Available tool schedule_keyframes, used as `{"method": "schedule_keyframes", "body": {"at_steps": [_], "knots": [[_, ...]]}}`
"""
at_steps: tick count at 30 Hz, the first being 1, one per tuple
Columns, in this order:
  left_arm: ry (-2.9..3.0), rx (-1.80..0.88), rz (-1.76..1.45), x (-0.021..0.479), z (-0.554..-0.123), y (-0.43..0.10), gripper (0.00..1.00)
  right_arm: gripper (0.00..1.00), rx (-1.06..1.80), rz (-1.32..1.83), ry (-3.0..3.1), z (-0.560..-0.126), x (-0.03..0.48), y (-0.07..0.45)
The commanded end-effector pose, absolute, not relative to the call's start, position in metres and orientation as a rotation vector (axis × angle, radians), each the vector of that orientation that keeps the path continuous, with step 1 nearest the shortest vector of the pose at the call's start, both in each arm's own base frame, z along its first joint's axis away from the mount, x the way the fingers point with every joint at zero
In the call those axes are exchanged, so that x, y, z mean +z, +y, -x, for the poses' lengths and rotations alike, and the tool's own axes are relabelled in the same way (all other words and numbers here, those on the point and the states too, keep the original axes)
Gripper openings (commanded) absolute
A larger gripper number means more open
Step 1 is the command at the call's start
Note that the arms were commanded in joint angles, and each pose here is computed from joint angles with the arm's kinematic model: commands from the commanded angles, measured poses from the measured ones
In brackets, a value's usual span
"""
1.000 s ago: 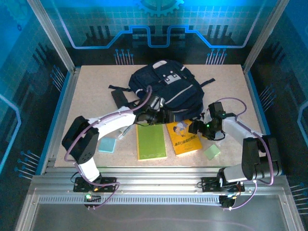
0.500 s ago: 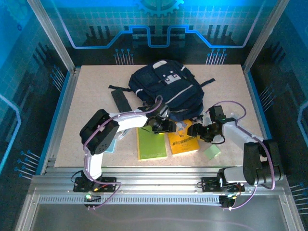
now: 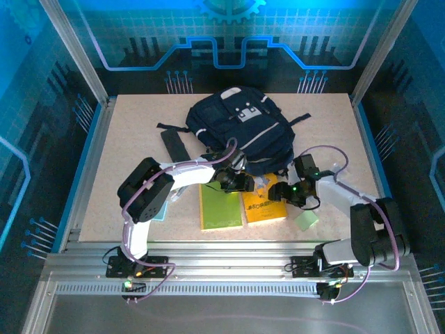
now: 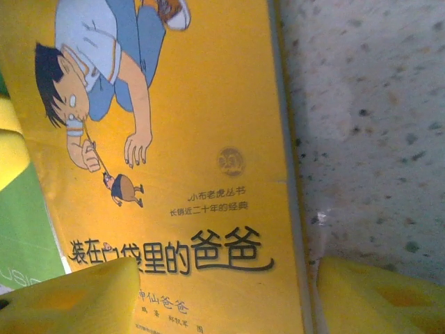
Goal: Pack the student bag
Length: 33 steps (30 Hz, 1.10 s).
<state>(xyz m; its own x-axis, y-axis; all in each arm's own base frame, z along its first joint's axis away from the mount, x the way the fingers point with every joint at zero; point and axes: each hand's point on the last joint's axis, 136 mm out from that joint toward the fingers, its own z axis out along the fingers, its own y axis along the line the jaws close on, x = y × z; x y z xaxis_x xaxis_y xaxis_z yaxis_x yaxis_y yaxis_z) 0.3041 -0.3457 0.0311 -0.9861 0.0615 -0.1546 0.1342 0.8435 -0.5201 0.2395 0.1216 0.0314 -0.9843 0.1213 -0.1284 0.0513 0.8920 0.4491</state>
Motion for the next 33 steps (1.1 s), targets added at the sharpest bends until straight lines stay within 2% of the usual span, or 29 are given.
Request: {"method": "schedule_keyframes", "body": {"at_steps": [1, 3, 5, 6, 11, 16, 22, 25, 27, 29, 33], "knots": [[2.981, -0.733, -0.185, 0.008, -0.290, -0.337, 0.55, 0.67, 0.800, -0.073, 2.870, -0.247, 0.045, 0.142], [2.991, -0.725, -0.183, 0.004, -0.289, -0.336, 0.52, 0.64, 0.887, -0.075, 2.838, -0.248, 0.056, 0.150], [2.992, -0.729, -0.183, 0.003, -0.288, -0.336, 0.39, 0.62, 0.971, -0.068, 2.782, -0.249, 0.076, 0.158], [2.991, -0.726, -0.182, 0.002, -0.289, -0.335, 0.38, 0.60, 1.002, -0.066, 2.756, -0.250, 0.084, 0.161], [2.988, -0.731, -0.184, 0.002, -0.289, -0.336, 0.39, 0.53, 1.122, -0.065, 2.691, -0.256, 0.110, 0.173], [2.984, -0.728, -0.190, 0.005, -0.290, -0.336, 0.39, 0.48, 1.051, -0.161, 2.808, -0.257, 0.084, 0.167], [2.976, -0.730, -0.189, 0.009, -0.291, -0.336, 0.40, 0.47, 1.063, -0.154, 2.791, -0.262, 0.085, 0.170], [2.973, -0.731, -0.188, 0.011, -0.292, -0.336, 0.40, 0.34, 1.062, -0.172, 2.804, -0.263, 0.079, 0.170], [2.966, -0.732, -0.186, 0.015, -0.292, -0.336, 0.41, 0.20, 1.079, -0.183, 2.804, -0.264, 0.080, 0.171], [2.955, -0.743, -0.170, 0.025, -0.294, -0.332, 0.46, 0.00, 1.102, -0.187, 2.796, -0.263, 0.086, 0.173], [2.875, -0.808, -0.081, 0.059, -0.305, -0.316, 0.66, 0.00, 1.131, -0.168, 2.770, -0.261, 0.108, 0.175]]}}
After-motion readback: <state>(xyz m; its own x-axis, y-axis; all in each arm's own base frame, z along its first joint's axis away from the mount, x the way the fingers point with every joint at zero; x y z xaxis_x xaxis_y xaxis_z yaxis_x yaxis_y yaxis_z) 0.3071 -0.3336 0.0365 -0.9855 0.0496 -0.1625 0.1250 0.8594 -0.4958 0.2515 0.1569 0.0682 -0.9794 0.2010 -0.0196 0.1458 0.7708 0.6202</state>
